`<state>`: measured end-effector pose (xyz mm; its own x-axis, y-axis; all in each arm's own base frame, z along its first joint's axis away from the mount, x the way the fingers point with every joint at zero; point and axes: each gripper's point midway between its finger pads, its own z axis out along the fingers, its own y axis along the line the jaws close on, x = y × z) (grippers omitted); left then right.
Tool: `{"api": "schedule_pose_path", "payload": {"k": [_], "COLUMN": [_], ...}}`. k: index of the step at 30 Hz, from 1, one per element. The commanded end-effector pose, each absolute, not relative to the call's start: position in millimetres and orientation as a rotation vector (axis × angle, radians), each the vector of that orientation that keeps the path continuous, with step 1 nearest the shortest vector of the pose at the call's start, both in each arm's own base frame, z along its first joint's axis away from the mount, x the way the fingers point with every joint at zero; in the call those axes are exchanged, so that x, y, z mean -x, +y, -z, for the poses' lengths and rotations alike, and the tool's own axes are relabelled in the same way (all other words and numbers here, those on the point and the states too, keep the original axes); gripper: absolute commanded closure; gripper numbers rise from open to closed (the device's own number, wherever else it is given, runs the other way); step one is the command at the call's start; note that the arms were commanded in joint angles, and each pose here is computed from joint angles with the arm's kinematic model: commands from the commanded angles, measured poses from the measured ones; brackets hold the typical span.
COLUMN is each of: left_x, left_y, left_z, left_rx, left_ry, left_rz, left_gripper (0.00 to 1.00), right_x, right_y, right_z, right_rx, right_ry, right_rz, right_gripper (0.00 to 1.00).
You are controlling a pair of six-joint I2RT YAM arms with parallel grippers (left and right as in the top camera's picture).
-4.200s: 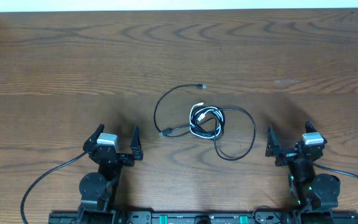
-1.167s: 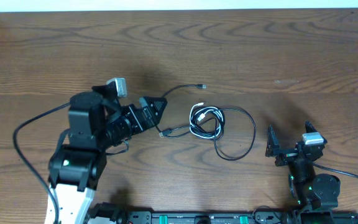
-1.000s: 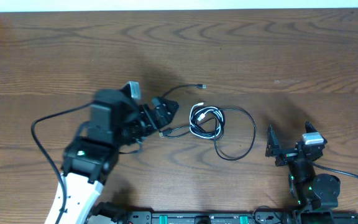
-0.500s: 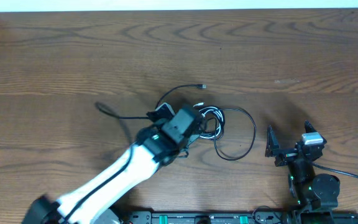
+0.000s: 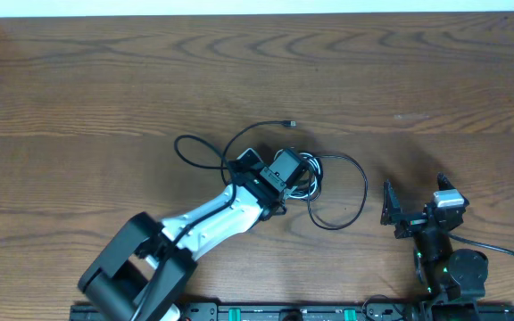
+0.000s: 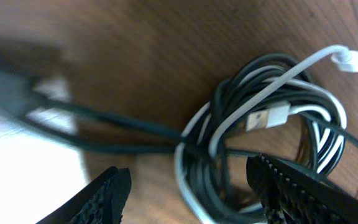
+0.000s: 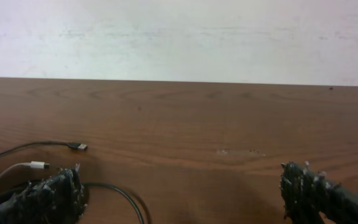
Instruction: Untangle cables
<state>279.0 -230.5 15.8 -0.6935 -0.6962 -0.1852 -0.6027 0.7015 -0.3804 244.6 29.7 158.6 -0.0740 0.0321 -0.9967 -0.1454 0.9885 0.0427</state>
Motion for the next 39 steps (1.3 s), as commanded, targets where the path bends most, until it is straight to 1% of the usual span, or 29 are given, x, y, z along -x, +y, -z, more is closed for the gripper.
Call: {"api": "schedule_pose_path", "payload": {"k": [1,3,5,6,7,11,12,16,21,25,30,32,34,37,39], "left_x": [-288,-289,-288,-287,-287,-289,-290,-294,-305,-310,-312,-311,-311,-314,-317], "left_y": [-235,-236,-235,-235,-234,-232,-229,-208,-172,-165,-158,-156,-157,-161,-168], "left_z": [-7,-1,6,8,10,10,9,-5,-52,-103,-148,-159,-166,-175,-182], "left_rx": [1.03,1.03,1.031,1.031,0.986,0.871,0.841,0.848,0.909,0.855,0.796,0.792,0.769,0.587,0.471], "left_ry": [2.572,2.574,2.584,2.589,2.605,2.628,2.626,2.612,2.556,2.528,2.452,2.427,2.413,2.406,2.394], "left_rz": [0.413,0.41,0.39,0.38,0.366,0.33,0.308,0.244,0.268,0.492,0.665,0.7,0.73,0.725,0.743], "left_gripper": [0.34,0.36,0.43,0.5,0.64,0.88,0.92,0.93,0.92,0.92,0.92,0.93,0.92,0.92,0.93], "right_x": [-244,-244,-244,-244,-244,-244,-244,-244,-244,-244,-244,-243,-237,-219,-204], "right_y": [30,30,30,30,30,30,30,30,30,30,30,42,63,99,118], "right_z": [-158,-158,-158,-158,-158,-158,-158,-158,-158,-158,-159,-166,-172,-180,-184], "right_rx": [0.1,0.1,0.1,0.1,0.1,0.1,0.1,0.1,0.1,0.1,0.094,0.105,0.121,0.093,-0.007], "right_ry": [1.64,1.64,1.64,1.64,1.64,1.64,1.64,1.64,1.64,1.64,1.636,1.608,1.593,1.608,1.653], "right_rz": [-0.134,-0.134,-0.134,-0.134,-0.134,-0.134,-0.134,-0.134,-0.134,-0.134,-0.143,-0.24,-0.422,-0.82,-1.132], "right_gripper": [0.01,0.01,0.01,0.01,0.01,0.01,0.01,0.01,0.01,0.01,0.01,0.01,0.01,0.01,0.01]}}
